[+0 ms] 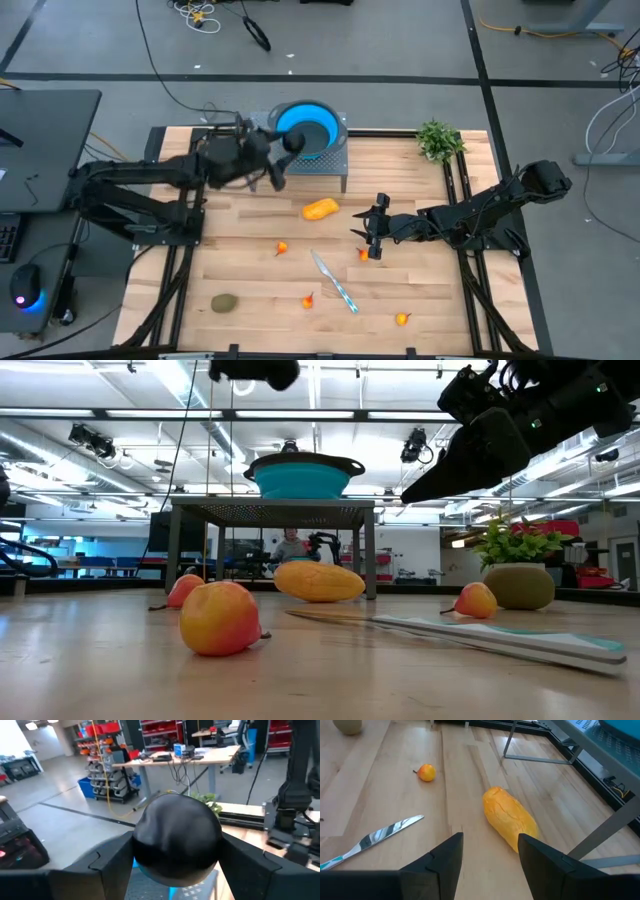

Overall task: Pick & Place Fruit
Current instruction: Put the black plum into the blue strainer bowl on the shelf

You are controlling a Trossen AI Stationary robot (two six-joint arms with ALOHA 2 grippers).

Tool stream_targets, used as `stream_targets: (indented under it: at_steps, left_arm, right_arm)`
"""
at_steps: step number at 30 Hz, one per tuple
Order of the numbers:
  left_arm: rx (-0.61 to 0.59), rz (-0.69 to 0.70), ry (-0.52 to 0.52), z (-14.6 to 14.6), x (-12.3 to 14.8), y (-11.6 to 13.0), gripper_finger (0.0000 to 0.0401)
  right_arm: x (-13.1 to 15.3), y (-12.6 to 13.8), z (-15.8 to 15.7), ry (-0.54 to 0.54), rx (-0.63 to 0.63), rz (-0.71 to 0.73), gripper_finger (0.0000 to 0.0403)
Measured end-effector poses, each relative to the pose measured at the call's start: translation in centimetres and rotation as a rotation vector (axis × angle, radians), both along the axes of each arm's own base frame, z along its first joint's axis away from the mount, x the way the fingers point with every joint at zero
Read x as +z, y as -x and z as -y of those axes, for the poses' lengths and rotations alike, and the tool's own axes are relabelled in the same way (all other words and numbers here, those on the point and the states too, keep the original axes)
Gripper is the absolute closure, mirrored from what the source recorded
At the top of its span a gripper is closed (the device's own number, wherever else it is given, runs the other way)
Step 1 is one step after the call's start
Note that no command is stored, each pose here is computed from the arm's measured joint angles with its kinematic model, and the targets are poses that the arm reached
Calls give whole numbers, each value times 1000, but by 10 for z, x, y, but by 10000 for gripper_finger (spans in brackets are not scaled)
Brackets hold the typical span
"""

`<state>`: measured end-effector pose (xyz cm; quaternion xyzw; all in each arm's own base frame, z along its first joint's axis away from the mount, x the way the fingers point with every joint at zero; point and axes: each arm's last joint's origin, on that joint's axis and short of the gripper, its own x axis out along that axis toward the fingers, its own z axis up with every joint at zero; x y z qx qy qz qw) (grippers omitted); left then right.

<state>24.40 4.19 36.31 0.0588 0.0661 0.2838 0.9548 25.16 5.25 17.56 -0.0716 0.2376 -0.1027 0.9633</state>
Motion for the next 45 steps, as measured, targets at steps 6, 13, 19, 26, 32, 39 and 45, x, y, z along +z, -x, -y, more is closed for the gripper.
stream_targets:
  at_steps: [6, 13, 19, 26, 32, 39, 45]
  left_arm:
    - [16, -18, 31, -42, -12, -8, 131]
    - [20, -89, 16, -61, -37, -32, 128]
    - [75, -69, -19, -65, -38, -37, 127]
    - [99, -83, -26, -65, -45, -36, 126]
    - [174, -124, -49, -69, -52, -33, 125]
    - [149, -69, -43, -71, -49, -33, 125]
    - [167, -56, -32, -71, -49, -33, 124]
  right_arm:
    - [-1, 1, 0, 1, -1, -4, 203]
    - [-2, 1, 1, 9, -9, -17, 203]
    - [-2, 1, 1, -19, -25, -9, 203]
    - [2, -1, 7, 74, -76, 25, 203]
    - [15, -7, 10, 69, -102, 164, 203]
    - [18, -8, 10, 91, -111, 186, 203]
    - [37, -17, 9, 234, -103, 194, 203]
